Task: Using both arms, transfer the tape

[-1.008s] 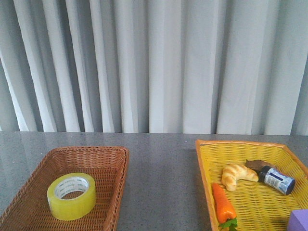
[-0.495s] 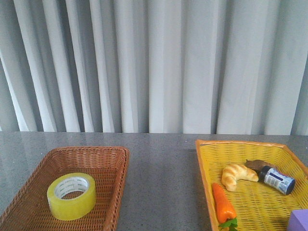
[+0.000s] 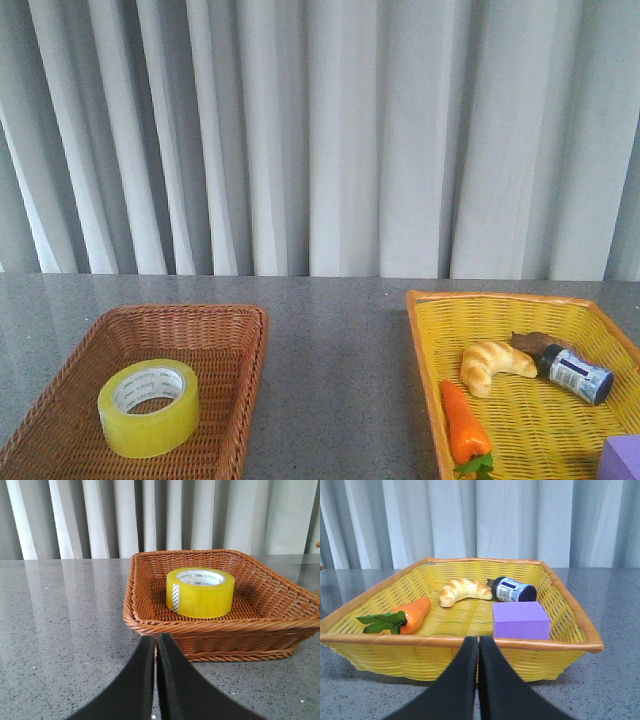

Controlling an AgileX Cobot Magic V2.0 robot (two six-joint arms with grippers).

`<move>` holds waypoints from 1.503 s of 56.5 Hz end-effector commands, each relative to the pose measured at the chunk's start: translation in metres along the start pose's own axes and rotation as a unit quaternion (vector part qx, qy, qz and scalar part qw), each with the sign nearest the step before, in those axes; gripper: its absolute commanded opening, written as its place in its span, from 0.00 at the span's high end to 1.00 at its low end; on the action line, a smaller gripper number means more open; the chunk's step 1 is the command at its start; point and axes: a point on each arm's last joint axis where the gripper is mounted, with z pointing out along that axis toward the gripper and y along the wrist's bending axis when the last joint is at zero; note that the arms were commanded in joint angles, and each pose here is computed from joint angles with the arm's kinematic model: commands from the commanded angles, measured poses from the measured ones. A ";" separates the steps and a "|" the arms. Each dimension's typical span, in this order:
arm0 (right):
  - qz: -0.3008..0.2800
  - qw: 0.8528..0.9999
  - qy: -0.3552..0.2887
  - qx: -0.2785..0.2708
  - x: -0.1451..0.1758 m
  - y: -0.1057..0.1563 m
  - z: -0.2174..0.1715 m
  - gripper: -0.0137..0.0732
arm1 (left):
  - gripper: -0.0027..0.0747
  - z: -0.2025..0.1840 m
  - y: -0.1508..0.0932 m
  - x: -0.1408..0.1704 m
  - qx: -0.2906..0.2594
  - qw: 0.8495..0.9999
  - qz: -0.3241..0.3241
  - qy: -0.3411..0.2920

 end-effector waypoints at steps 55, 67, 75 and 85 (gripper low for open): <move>0.021 0.999 -0.040 -0.008 -0.006 0.001 -0.001 0.85 | 0.97 -0.002 -0.001 -0.009 0.007 0.999 -0.009 -0.044; 0.019 0.999 -0.040 -0.008 -0.006 0.001 -0.001 0.85 | 0.97 -0.002 -0.001 -0.009 0.007 0.999 -0.009 -0.044; -0.013 0.999 -0.040 -0.006 -0.006 0.001 -0.001 0.85 | 0.97 -0.002 -0.001 -0.009 0.007 0.999 -0.009 -0.044; -0.015 0.999 -0.038 -0.006 -0.005 0.001 -0.001 0.85 | 0.97 -0.002 -0.001 -0.009 0.007 0.999 -0.009 -0.044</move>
